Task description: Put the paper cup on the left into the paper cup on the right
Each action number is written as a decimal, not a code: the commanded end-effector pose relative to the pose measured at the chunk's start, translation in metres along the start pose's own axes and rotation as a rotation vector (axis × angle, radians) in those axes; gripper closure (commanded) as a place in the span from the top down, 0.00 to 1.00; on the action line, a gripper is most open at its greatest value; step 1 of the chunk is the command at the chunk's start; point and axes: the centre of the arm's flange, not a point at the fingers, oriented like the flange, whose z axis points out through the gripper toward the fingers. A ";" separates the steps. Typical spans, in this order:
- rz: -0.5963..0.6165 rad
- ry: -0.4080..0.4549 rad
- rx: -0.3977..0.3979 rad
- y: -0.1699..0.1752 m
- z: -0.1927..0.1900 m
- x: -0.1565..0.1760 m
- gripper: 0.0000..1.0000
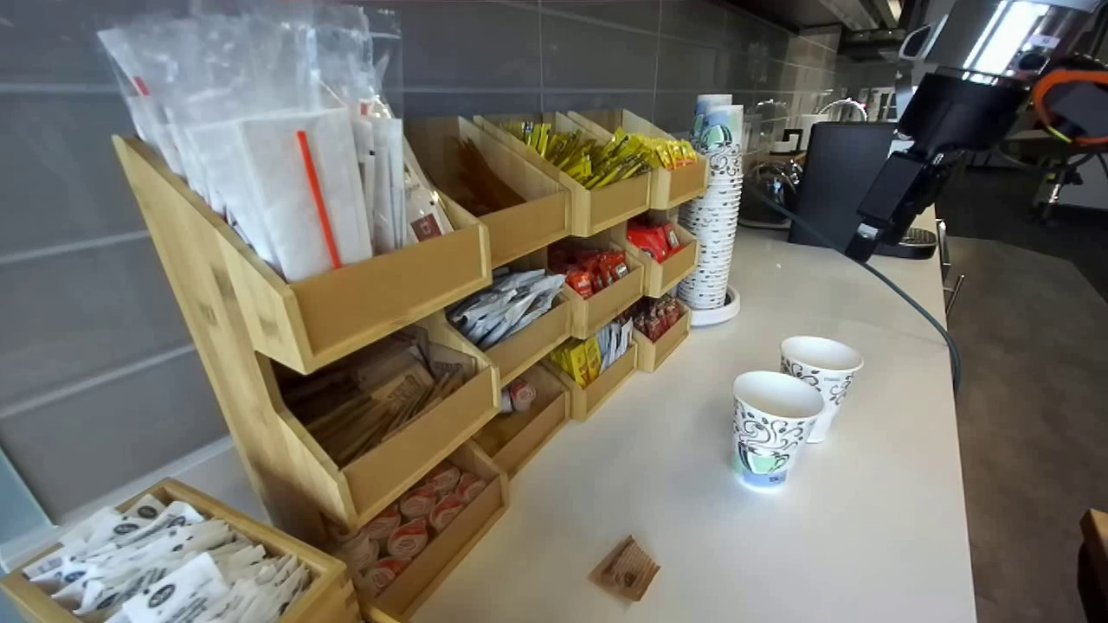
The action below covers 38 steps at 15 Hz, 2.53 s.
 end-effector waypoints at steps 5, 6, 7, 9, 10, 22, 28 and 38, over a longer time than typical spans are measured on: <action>-0.290 -0.091 0.074 -0.037 0.034 0.010 1.00; -0.334 -0.098 0.080 -0.042 0.040 0.012 1.00; -0.372 -0.101 0.076 -0.046 0.046 0.014 1.00; -0.425 -0.091 0.080 -0.052 0.058 0.021 1.00; -0.451 -0.085 0.081 -0.056 0.064 0.026 1.00; -0.611 -0.160 0.128 -0.077 0.126 0.047 0.83; -0.641 -0.186 0.145 -0.080 0.141 0.047 0.32; -0.649 -0.140 0.162 -0.079 0.106 0.055 0.01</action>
